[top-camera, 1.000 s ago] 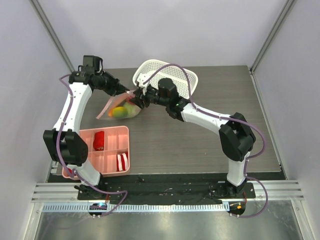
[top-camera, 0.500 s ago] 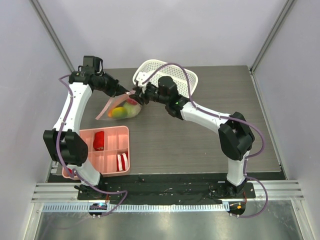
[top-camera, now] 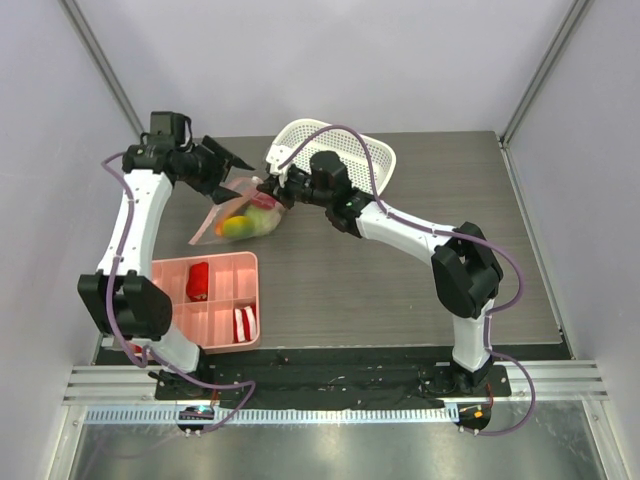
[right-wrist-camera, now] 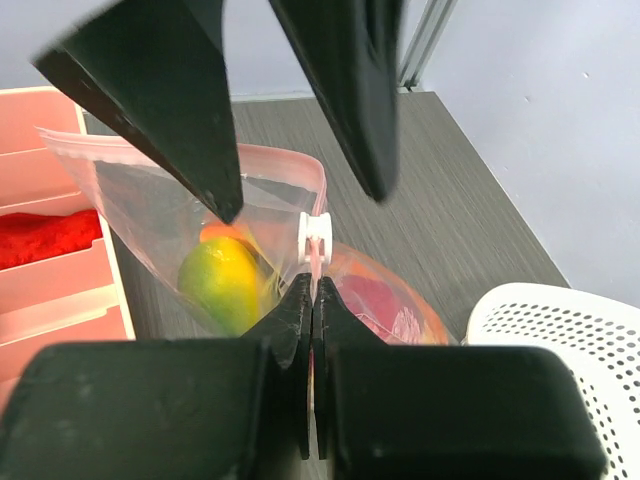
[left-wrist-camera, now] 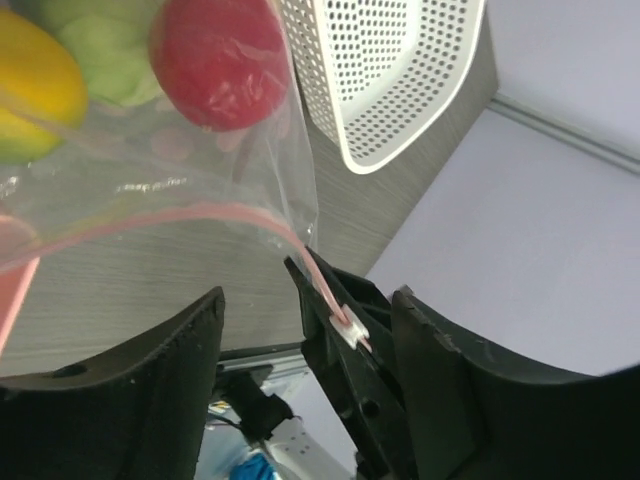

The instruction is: Open the zip-top bag and remove the fake food

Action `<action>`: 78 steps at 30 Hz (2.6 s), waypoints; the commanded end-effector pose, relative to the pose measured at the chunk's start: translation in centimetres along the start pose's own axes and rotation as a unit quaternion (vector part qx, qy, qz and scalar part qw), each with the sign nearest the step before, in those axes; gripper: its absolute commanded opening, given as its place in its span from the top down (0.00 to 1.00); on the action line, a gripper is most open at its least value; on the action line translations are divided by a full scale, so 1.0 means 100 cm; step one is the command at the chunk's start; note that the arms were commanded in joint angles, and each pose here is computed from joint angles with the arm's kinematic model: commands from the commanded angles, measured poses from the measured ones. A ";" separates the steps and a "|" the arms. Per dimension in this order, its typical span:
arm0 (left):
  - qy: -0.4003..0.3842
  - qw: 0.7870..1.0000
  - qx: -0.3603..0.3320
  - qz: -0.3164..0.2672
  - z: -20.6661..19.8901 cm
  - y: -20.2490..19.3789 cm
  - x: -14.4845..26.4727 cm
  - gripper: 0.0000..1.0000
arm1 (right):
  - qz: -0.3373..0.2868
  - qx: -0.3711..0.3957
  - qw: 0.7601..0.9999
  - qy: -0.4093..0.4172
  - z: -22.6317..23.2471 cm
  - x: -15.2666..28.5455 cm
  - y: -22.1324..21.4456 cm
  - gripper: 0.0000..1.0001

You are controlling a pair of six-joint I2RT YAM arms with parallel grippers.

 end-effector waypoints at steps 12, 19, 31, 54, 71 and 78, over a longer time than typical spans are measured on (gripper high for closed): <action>-0.058 0.991 0.100 0.069 -0.016 -0.014 0.021 0.51 | -0.015 0.038 0.999 -0.004 -0.003 0.001 0.025 0.99; -0.039 0.987 0.139 0.077 -0.012 -0.011 0.012 0.59 | -0.009 0.054 0.998 -0.002 0.000 -0.003 0.027 0.99; -0.008 0.989 0.131 0.073 -0.011 -0.007 0.008 0.71 | 0.002 0.077 0.997 -0.003 0.001 -0.005 0.028 0.99; 0.053 0.994 0.090 0.000 0.012 0.001 0.013 1.00 | -0.096 0.016 0.994 -0.050 0.006 0.007 0.053 0.99; 0.105 0.983 0.120 -0.086 0.076 0.018 0.051 1.00 | -0.117 -0.055 0.981 -0.148 -0.016 0.018 0.040 0.99; 0.130 0.974 0.137 -0.128 0.108 0.018 0.069 1.00 | -0.117 -0.081 0.970 -0.197 -0.038 0.029 0.025 0.99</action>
Point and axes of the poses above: each gripper's point midway between its finger pads, its own x axis back along the fingers, its own z axis along the line the jaws close on, y = z × x, the point moved 8 cm from there along x, back along the fingers, and after that the axes turned 3 degrees about x, right-handed, at the moved point
